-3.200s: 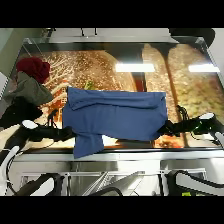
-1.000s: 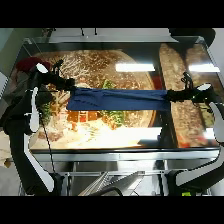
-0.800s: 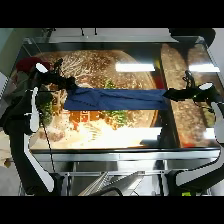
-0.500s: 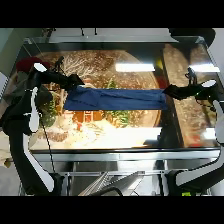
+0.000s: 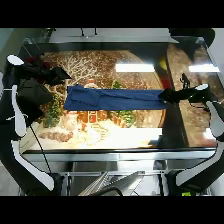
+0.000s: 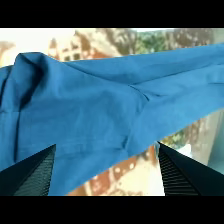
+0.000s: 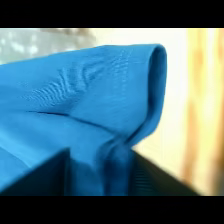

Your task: Fold the shirts.

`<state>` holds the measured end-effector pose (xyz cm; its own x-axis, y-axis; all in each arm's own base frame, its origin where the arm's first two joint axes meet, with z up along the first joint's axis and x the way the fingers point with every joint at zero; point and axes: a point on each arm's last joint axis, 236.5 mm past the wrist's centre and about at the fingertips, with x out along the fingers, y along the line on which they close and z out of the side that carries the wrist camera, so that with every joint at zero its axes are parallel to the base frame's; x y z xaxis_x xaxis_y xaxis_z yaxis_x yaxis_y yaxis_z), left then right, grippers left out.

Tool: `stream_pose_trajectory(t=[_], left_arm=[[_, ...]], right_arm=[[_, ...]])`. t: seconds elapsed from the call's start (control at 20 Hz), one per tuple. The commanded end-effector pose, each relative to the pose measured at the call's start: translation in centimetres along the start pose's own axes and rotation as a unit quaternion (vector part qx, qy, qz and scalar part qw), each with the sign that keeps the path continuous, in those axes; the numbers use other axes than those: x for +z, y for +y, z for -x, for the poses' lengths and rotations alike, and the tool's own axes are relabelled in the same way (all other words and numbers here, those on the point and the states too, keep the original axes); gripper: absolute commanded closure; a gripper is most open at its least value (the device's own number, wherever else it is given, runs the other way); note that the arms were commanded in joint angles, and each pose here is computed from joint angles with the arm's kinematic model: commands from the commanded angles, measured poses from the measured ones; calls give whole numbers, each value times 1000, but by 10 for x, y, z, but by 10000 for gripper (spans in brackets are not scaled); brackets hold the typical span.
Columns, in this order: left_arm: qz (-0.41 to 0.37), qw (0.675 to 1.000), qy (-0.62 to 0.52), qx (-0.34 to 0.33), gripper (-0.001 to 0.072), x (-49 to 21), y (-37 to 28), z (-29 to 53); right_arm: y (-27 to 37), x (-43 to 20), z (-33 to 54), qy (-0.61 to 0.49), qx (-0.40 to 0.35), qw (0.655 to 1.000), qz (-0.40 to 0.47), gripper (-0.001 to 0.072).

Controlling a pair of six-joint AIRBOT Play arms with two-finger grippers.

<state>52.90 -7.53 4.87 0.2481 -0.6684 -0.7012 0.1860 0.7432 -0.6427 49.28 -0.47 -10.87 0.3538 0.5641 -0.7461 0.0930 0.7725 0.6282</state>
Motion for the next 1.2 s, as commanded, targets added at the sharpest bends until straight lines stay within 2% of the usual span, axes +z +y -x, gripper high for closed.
stream_pose_trajectory(t=[0.0, 0.05, 0.1, 0.2, 0.25, 0.4, 0.45, 0.6, 0.75, 1.0, 1.1, 1.15], left_arm=[[-25, 1000, -1, -2, 21, -2, -27, 12], [-31, 999, 7, -6, 21, -4, -35, 3], [-37, 999, 20, -12, 93, -9, -45, -9], [-52, 997, 53, -24, 469, -22, -64, -40], [-62, 995, 73, -32, 582, -31, -77, -62], [-86, 990, 104, -42, 605, -53, -108, -142], [-90, 989, 113, -45, 694, -62, -116, -172], [-71, 989, 121, -41, 694, -90, -133, -250], [-73, 990, 115, -38, 694, -108, -148, -293], [-68, 991, 105, -45, 694, -108, -161, -298], [-57, 989, 116, -77, 694, -100, -173, -267], [-77, 985, 118, -97, 695, -92, -181, -238]], right_arm=[[0, -4, -5, 9, 9, 1000, 6, 538], [1, -4, -4, 9, 9, 1000, 7, 689], [2, -2, -3, 8, 10, 1000, 8, 687], [7, -1, -1, 10, 15, 1000, 15, 688], [15, -1, 3, 17, 27, 999, 20, 688], [55, 0, 29, 36, 67, 996, 53, 688], [75, 5, 41, 27, 83, 994, 64, 688], [134, 16, 85, -10, 134, 986, 98, 688], [192, 16, 125, -37, 189, 973, 130, 688], [257, 6, 156, -63, 238, 954, 170, 688], [265, 0, 151, -55, 241, 953, 176, 688], [270, -2, 148, -53, 243, 952, 179, 688]])
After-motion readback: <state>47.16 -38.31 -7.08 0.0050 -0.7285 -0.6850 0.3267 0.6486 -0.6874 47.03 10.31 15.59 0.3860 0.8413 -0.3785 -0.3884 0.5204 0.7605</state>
